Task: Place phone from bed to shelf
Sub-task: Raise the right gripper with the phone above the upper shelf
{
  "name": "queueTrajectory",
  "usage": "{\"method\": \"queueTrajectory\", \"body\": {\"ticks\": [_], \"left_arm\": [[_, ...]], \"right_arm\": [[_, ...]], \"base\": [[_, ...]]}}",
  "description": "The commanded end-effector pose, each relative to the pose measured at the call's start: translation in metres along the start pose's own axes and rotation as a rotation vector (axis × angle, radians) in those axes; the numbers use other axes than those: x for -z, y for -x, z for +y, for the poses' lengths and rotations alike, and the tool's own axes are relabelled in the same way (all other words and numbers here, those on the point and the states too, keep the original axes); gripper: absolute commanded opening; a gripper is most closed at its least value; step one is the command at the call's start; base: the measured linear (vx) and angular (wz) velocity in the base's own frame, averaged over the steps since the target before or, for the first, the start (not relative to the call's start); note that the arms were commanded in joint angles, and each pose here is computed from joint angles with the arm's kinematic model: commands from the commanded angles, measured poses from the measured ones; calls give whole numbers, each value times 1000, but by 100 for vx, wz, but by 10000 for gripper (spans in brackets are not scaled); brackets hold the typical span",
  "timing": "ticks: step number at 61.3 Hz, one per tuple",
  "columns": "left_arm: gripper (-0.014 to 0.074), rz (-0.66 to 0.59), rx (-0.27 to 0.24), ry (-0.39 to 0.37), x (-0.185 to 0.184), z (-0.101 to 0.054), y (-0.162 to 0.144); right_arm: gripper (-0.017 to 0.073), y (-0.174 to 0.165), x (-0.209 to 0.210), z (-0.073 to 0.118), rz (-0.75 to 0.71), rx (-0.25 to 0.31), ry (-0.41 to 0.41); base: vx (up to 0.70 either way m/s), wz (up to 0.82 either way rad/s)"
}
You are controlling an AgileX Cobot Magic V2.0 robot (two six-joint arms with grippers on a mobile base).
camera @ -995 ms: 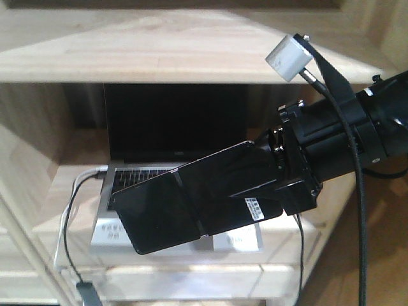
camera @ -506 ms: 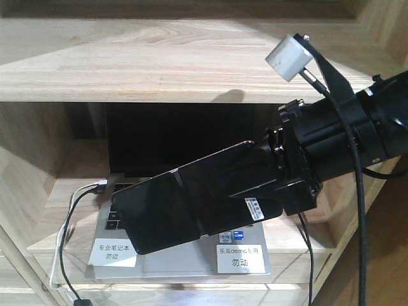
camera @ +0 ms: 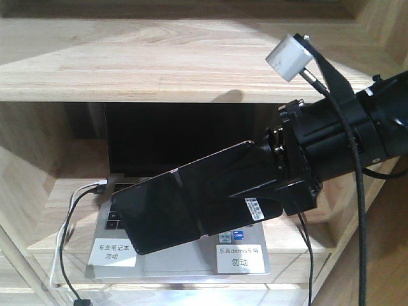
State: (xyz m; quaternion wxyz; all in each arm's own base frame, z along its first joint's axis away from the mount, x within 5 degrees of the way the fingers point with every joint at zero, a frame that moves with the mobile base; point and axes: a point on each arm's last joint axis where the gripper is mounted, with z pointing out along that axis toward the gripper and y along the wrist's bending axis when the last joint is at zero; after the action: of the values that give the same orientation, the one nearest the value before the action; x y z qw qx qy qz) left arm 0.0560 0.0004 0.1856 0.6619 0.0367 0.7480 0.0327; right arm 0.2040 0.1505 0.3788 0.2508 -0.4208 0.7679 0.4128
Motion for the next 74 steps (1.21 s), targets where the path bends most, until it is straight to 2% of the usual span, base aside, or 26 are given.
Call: {"method": "queueTrajectory", "body": {"ticks": [1,30,43,56,63,74], "left_arm": [[1,-109,9,3,3,1,16],[1,-109,9,3,3,1,16],[1,-109,9,3,3,1,16],[1,-109,9,3,3,1,16],[1,-109,9,3,3,1,16],[1,-109,9,3,3,1,16]], "right_arm": [[-1,8,11,19,-52,26,74],[-1,9,11,21,-69,21,89],[-1,10,14,25,-85,51,90],[-1,23,43,58,-180,162,50],[-1,37,60,73,-243,173,18],[-1,65,84,91,-365,251,-44]], "base": [[0,0],[0,0],[0,0],[0,0],[0,0],[0,0]]}}
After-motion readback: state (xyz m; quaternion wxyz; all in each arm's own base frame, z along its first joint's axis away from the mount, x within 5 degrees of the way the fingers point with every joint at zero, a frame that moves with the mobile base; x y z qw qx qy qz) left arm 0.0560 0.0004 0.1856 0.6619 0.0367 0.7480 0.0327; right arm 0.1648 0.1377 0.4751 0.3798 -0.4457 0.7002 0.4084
